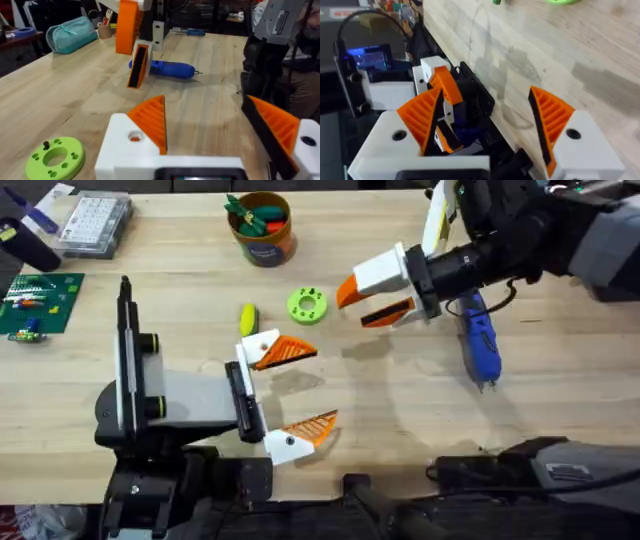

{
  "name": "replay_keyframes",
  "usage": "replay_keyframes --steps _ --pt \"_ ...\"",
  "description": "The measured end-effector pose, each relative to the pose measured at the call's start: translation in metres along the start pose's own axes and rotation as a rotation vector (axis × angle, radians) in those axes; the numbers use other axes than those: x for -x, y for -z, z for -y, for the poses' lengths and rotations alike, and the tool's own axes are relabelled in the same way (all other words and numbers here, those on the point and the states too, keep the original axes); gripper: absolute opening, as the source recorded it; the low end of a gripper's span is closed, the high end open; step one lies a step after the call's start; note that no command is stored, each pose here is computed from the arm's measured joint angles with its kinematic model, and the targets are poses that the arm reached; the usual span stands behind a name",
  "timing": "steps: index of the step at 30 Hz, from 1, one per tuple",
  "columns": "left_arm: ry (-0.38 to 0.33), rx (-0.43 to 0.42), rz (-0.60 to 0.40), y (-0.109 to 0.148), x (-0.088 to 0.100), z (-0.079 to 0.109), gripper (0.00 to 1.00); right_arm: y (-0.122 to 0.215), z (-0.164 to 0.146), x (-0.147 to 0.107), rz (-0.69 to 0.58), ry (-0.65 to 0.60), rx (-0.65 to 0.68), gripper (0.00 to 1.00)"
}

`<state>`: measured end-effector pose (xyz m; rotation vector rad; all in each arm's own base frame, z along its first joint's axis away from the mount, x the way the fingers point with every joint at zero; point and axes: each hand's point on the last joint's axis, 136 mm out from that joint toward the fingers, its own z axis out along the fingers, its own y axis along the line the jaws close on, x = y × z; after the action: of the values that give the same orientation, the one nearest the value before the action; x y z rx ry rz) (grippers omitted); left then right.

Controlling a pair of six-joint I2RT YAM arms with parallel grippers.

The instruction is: Pick up the gripper from the table and insert it into the empty holder that is missing its gripper. Then pick up a screw, insert it into the mounting hole, and use the screwdriver to tighten it. Finally, clean up the table by picking up the vegetable and placing it into the bucket.

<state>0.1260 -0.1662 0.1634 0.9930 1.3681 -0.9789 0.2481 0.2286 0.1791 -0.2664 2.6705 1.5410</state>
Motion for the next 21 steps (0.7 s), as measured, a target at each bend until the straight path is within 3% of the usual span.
replay_keyframes --steps 9,14,21 --pt "0.009 0.0 -0.003 0.0 -0.001 0.0 0.991 0.009 -0.004 -0.015 0.061 0.143 0.043 0.983" --pt "0.029 0.0 -0.01 0.0 -0.004 0.0 0.991 0.004 -0.004 -0.01 0.108 0.278 0.137 0.983" --pt "0.028 0.001 -0.01 0.0 -0.004 0.0 0.991 -0.007 -0.002 -0.025 0.051 0.359 0.303 0.983"
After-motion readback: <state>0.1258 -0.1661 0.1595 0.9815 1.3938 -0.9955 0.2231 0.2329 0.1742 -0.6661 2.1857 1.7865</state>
